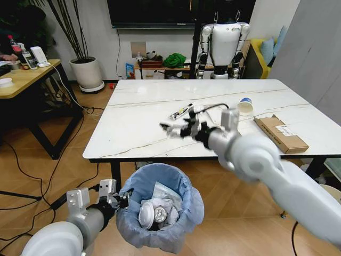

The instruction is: Pick up the trash bin and place the trash from the table into it.

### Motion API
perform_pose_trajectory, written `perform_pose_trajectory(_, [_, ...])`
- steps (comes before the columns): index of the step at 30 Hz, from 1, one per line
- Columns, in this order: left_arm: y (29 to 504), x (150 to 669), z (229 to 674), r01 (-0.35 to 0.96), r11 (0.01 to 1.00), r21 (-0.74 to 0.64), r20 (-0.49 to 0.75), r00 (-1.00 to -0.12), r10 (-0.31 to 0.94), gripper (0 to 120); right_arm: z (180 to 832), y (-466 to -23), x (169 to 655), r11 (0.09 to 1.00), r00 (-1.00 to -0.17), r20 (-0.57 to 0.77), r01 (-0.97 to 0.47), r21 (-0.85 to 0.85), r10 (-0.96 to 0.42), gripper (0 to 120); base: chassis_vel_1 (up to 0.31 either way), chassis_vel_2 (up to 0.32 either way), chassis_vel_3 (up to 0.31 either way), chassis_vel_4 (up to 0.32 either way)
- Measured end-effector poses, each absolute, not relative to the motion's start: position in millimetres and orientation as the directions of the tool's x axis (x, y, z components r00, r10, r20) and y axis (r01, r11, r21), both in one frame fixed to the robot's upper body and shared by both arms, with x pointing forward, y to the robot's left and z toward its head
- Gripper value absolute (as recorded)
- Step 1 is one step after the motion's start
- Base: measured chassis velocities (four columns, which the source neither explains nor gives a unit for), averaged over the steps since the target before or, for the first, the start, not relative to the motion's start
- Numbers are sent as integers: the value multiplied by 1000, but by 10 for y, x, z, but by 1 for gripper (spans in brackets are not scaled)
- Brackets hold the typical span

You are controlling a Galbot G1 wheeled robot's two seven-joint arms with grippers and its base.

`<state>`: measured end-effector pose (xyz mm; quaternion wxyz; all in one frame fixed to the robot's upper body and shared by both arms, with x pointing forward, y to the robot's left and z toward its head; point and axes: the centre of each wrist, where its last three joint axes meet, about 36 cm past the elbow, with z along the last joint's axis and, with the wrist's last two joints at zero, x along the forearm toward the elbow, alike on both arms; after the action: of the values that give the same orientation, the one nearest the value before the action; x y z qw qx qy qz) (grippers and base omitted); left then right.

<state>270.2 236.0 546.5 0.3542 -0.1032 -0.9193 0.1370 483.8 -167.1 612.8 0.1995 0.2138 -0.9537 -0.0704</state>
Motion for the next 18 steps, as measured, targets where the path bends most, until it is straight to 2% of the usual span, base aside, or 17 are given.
perform_pose_trajectory(5, [2359, 2703, 5466, 96, 941, -326, 622, -727, 290, 3, 6060, -1574, 5211, 939, -855, 394, -271, 210, -336, 100, 0, 0, 0, 0])
perform_pose_trajectory(8, [2379, 2719, 5487, 101, 941, -324, 619, -730, 291, 3, 6125, -1337, 5534, 961, -869, 426, -170, 219, -251, 100, 0, 0, 0, 0])
perform_pose_trajectory(18, [2371, 2721, 5488, 100, 937, -334, 615, -730, 297, 3, 6238, -851, 6058, 974, -855, 485, -91, 206, -182, 100, 0, 0, 0, 0])
